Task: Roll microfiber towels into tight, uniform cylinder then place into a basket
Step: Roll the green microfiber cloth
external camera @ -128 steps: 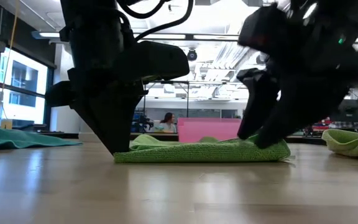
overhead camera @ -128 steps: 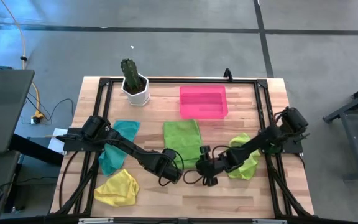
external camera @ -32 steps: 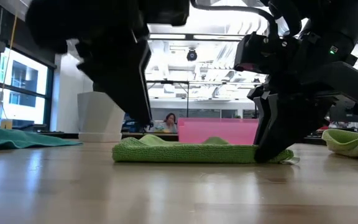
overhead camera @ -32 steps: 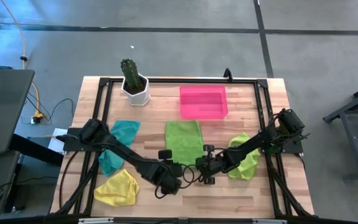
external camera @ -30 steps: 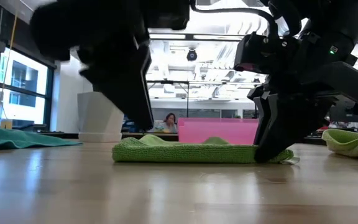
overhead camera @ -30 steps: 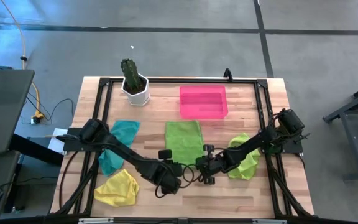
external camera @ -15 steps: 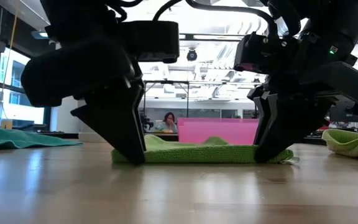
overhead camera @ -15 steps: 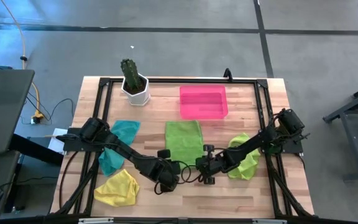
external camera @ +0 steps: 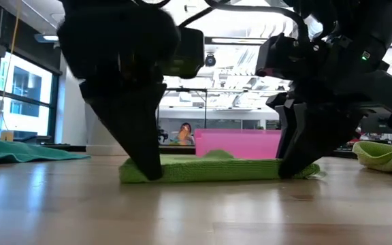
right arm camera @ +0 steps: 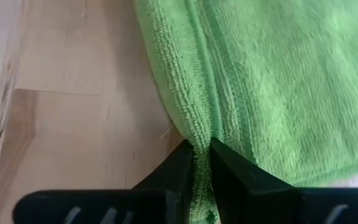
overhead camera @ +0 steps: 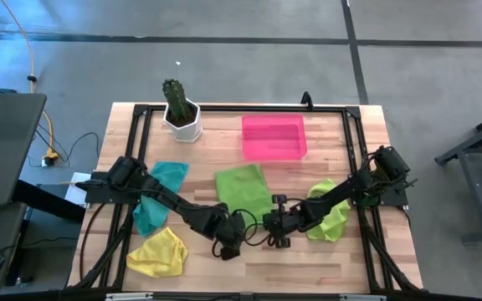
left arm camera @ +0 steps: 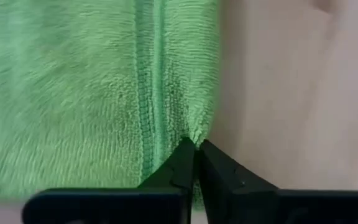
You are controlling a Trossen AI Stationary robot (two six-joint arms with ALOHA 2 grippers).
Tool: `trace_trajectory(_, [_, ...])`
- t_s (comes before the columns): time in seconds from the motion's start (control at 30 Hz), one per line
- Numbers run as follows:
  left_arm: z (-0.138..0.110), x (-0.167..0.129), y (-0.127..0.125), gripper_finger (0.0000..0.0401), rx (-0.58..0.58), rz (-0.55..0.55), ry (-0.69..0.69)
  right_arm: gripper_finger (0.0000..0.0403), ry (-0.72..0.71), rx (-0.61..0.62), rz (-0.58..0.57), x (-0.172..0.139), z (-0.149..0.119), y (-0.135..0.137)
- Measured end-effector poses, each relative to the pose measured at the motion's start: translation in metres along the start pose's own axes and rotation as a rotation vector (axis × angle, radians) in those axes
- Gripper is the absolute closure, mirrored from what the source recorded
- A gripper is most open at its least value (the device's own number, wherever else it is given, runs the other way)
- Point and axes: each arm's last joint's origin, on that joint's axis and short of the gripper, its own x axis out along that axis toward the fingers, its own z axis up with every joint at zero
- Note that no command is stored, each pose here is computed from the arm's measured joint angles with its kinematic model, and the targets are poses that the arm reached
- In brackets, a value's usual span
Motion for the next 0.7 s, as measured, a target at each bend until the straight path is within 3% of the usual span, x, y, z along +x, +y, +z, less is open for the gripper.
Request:
trace_trajectory(0.13, [0.004, 0.001, 0.001, 0.0389, -0.055, -0.079, 0.041, 0.0361, 0.0, 0.007, 0.035, -0.003, 0.001, 0.0])
trace_trajectory(0.37, [0.012, 0.0, 0.006, 0.0398, -0.142, -0.196, 0.119, 0.0364, 0.034, 0.074, 0.208, -0.012, 0.004, 0.0])
trace_trajectory(0.6, [0.017, -0.006, 0.007, 0.0398, -0.182, -0.296, 0.172, 0.0392, 0.043, 0.142, 0.361, -0.01, 0.011, -0.011])
trace_trajectory(0.7, [0.018, -0.012, 0.006, 0.0398, -0.202, -0.324, 0.177, 0.04, 0.038, 0.159, 0.372, -0.009, 0.013, -0.016])
